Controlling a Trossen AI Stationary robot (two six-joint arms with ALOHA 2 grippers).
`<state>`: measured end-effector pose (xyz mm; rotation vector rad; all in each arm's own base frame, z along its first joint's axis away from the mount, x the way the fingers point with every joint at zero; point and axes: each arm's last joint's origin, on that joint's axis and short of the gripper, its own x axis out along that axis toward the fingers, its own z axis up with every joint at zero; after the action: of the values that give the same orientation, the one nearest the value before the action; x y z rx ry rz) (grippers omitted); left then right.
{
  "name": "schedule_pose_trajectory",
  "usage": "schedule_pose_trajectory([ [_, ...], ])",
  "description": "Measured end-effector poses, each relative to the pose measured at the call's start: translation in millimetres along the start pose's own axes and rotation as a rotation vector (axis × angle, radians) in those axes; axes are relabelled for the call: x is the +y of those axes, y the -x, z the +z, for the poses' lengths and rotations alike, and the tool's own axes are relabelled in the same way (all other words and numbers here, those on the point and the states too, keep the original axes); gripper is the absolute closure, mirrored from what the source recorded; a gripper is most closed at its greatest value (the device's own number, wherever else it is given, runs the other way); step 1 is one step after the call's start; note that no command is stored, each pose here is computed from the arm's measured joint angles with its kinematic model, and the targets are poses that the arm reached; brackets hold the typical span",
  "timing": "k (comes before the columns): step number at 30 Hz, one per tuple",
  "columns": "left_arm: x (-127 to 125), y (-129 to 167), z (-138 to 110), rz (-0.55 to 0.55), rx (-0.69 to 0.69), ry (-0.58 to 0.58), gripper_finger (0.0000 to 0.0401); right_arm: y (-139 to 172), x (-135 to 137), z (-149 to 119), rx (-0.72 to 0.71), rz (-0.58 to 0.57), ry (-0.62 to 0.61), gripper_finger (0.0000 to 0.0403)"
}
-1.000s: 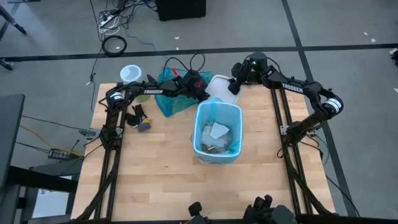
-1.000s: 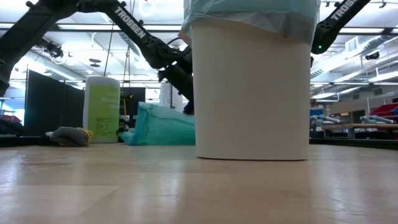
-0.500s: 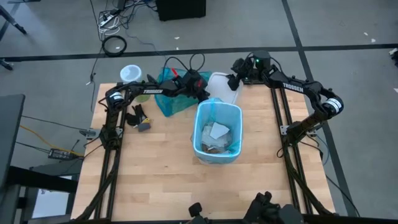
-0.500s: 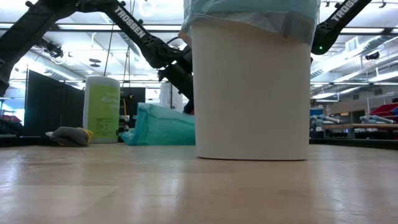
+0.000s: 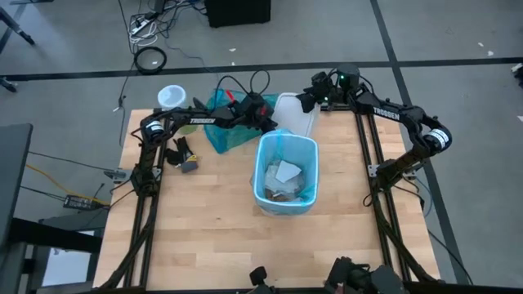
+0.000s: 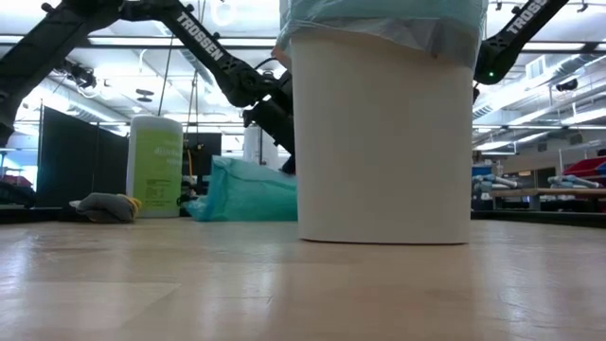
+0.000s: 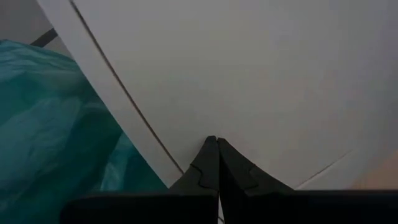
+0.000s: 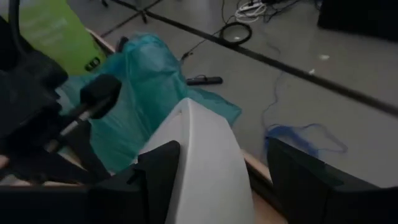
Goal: Place trash/remove bag and relplace
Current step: Remove the white trash lid from the white trash bin, then remove the light blue trash bag from the white trash bin
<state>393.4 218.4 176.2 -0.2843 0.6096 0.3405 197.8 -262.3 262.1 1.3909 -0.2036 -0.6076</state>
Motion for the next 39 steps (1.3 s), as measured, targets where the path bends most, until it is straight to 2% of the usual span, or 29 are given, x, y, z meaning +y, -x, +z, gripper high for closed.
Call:
schedule_pose_trajectory([
  [3,0,-2,-5,0.006,0.028,0.005,0.0401,2,-2,4,0.014,0.024,-0.082,0.0172],
  [8,0,-2,-6,0.005,0.046,0.012,0.0397,8,-6,14,-0.006,0.029,-0.128,0.0173],
  [13,-1,7,-5,-0.003,0.080,0.018,0.0396,12,-12,21,0.009,0.002,0.104,0.0173],
  [17,-4,34,28,-0.010,-0.010,-0.029,0.0395,12,-15,18,0.087,0.000,0.313,0.0178],
  [20,-7,64,60,-0.006,-0.051,-0.126,0.0395,9,-14,7,0.187,0.044,0.438,0.0184],
  [23,-12,109,95,0.027,-0.072,-0.251,0.0395,7,-9,2,0.234,0.103,0.477,0.0189],
  [25,-14,141,115,0.074,-0.079,-0.273,0.0394,9,-5,5,0.209,0.124,0.475,0.0191],
  [27,-16,176,132,0.087,-0.099,-0.218,0.0394,13,1,10,0.172,0.154,0.471,0.0193],
  [31,-21,248,146,0.009,-0.196,0.049,0.0394,23,9,16,0.132,0.171,0.450,0.0193],
  [34,-29,281,127,-0.053,-0.133,0.225,0.0394,31,16,17,0.112,0.187,0.461,0.0193],
  [37,-42,290,96,-0.078,-0.044,0.406,0.0394,36,21,17,0.105,0.198,0.464,0.0194],
  [39,-54,293,76,-0.127,-0.061,0.520,0.0394,37,23,16,0.100,0.204,0.467,0.0194],
])
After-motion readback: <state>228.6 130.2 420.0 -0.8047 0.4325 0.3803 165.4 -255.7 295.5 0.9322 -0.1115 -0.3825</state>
